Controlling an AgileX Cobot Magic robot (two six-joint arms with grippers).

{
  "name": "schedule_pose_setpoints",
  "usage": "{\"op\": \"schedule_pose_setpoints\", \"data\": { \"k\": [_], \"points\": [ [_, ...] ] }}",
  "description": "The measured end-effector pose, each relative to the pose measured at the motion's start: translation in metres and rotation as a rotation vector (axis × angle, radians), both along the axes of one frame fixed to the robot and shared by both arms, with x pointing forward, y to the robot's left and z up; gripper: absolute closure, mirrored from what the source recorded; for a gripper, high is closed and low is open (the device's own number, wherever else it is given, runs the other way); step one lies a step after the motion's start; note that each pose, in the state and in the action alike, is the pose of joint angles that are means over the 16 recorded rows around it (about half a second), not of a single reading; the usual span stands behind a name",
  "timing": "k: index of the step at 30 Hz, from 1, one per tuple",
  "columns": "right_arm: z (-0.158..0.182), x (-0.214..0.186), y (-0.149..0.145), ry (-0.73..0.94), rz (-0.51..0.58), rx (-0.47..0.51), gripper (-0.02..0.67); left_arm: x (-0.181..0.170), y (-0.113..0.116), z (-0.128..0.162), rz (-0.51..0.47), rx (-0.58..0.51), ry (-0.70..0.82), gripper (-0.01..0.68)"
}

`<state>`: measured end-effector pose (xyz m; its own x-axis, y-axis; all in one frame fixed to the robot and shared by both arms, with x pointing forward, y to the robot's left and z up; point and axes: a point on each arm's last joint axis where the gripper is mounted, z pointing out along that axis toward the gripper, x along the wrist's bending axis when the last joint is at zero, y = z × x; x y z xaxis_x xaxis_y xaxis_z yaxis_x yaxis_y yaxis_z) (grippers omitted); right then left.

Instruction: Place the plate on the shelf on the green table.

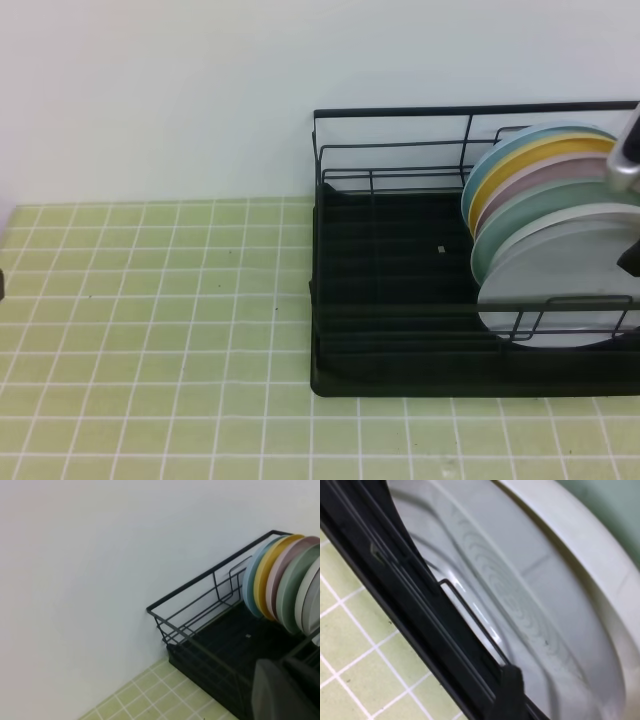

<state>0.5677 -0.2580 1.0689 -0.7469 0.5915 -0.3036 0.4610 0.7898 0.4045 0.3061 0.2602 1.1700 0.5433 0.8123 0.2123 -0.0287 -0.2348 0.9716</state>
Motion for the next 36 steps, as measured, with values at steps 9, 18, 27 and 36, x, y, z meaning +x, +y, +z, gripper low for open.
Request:
{"op": "schedule_pose_setpoints", "data": {
  "k": [9, 18, 27, 36],
  "points": [
    [0.013, -0.010, 0.001, -0.016, -0.001, 0.026, 0.078, 0.000, 0.000, -0.001, 0.003, 0.008, 0.007, 0.675],
    [0.035, -0.029, 0.002, -0.030, -0.005, 0.064, 0.080, 0.000, 0.001, -0.001, 0.006, 0.013, -0.001, 0.675],
    [0.068, -0.058, 0.000, -0.088, -0.120, 0.159, 0.190, 0.001, 0.001, 0.000, 0.013, 0.021, -0.010, 0.675],
    [0.118, -0.123, -0.004, -0.225, -0.279, 0.358, 0.462, 0.001, 0.002, 0.000, 0.022, 0.007, 0.000, 0.675]
  ]
}}
